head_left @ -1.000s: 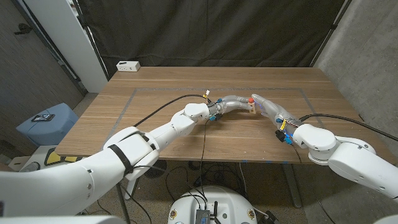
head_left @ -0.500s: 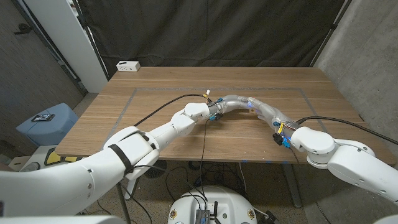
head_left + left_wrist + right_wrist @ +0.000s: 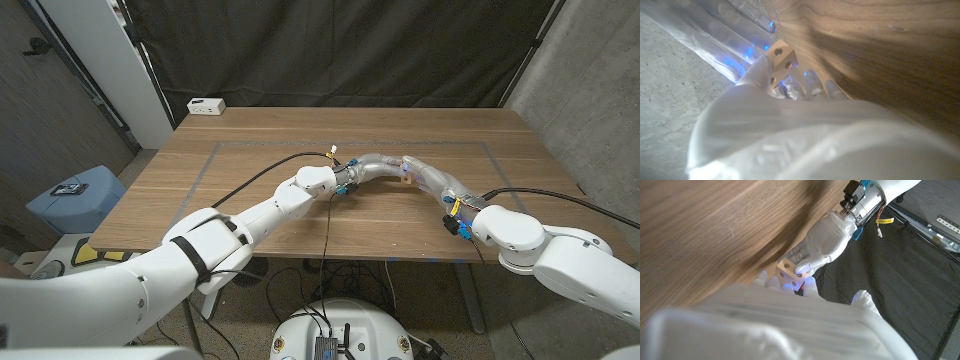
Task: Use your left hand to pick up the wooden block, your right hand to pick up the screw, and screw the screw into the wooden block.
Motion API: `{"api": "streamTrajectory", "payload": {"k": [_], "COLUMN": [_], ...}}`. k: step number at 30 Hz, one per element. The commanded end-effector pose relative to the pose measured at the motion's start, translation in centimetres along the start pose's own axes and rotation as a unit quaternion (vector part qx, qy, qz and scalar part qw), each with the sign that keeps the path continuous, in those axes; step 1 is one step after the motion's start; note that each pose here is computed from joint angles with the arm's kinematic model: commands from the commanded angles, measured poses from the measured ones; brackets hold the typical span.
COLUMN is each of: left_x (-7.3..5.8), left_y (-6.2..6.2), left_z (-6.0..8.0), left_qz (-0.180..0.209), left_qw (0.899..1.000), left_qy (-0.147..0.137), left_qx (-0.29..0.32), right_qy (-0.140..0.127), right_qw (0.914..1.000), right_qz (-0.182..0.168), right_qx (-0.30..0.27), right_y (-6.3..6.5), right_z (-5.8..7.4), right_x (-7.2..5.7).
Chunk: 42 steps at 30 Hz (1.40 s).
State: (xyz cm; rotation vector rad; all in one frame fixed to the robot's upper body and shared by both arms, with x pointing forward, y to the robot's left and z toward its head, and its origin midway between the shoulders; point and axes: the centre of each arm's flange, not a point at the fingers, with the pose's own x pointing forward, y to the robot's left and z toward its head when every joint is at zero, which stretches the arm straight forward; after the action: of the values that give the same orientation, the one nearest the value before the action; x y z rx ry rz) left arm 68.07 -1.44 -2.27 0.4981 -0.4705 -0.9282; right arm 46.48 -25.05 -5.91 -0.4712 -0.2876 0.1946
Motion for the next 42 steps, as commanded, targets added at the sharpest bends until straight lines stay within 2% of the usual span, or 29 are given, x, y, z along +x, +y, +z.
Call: {"api": "streamTrajectory", "payload": {"k": [1,11,25,42], "left_x": [-0.1,-0.1,-0.4,-0.3], "left_y": [-0.1,-0.3,-0.5,-0.6], "left_z": [0.1,0.2,0.3,0.2], "left_qz": [-0.001,-0.004,-0.004,-0.005], "left_qw": [1.000,1.000,1.000,1.000], "left_qy": [0.001,0.002,0.003,0.005], "left_qx": [0.004,0.005,0.006,0.005], "right_qy": [0.003,0.006,0.006,-0.003], "right_qw": [0.9998,0.9996,0.9994,0.9997], "right_qz": [-0.019,-0.023,-0.029,-0.019], "right_qx": [-0.008,-0.013,-0.016,-0.013], "right_y": [-1.0,-1.9,-3.1,-3.4], "right_z": [0.1,-0.1,-0.6,-0.6], "right_x": [-1.2,-1.1,-0.1,1.4]}}
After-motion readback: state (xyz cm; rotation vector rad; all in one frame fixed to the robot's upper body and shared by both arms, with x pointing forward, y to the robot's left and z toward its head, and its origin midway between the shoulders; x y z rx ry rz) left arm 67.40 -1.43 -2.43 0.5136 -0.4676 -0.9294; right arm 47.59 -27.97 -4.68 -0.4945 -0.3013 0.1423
